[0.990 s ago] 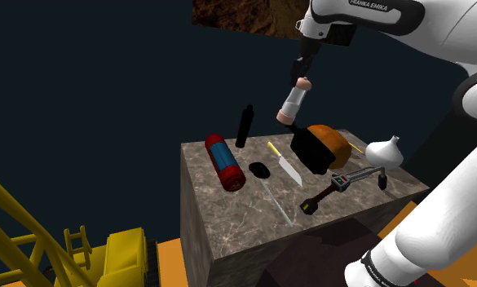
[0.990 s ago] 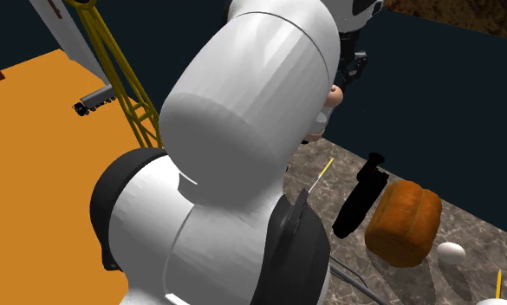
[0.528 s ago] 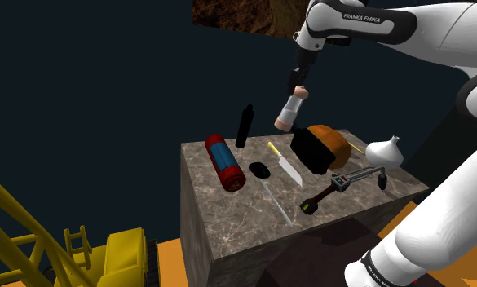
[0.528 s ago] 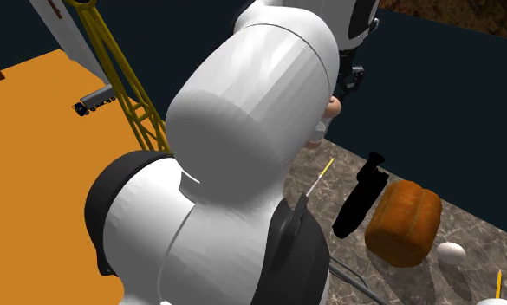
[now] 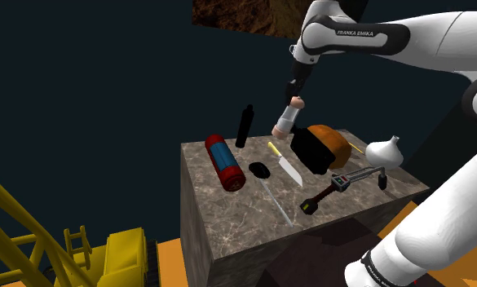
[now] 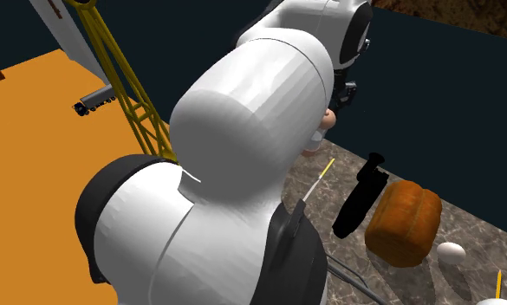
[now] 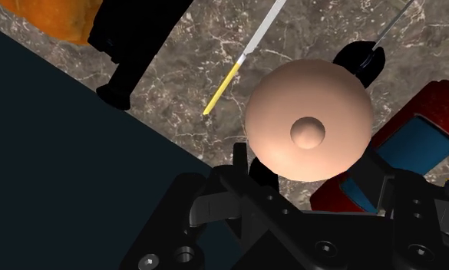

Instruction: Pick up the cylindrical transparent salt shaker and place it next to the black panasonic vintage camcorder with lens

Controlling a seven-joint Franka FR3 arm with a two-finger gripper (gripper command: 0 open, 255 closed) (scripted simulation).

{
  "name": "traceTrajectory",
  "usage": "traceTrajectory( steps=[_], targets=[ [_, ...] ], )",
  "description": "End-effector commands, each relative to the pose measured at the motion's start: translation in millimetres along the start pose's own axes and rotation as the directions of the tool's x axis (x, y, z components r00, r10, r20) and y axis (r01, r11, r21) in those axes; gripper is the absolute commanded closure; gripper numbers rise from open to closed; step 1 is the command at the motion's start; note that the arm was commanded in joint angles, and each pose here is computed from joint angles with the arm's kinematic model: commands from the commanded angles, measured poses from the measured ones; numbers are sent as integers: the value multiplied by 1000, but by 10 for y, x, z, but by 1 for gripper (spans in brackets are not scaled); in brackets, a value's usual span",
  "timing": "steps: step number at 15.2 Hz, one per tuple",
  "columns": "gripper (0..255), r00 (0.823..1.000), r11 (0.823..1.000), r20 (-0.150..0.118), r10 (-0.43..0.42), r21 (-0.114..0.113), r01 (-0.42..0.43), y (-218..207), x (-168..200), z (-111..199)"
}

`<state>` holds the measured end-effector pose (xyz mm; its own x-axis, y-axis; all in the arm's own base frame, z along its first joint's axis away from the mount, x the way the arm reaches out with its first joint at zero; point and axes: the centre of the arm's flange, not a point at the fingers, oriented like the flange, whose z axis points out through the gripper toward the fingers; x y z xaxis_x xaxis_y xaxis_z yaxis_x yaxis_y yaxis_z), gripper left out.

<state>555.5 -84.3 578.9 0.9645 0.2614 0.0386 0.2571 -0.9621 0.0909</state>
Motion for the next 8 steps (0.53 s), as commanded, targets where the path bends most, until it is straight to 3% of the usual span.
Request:
traceTrajectory(
  steps=[1, 8],
  targets=[
    [255, 1000, 1000, -1, 0, 0, 0, -1, 1, 95],
    [255, 1000, 1000, -1, 0, 0, 0, -35, -13, 463]
  ],
)
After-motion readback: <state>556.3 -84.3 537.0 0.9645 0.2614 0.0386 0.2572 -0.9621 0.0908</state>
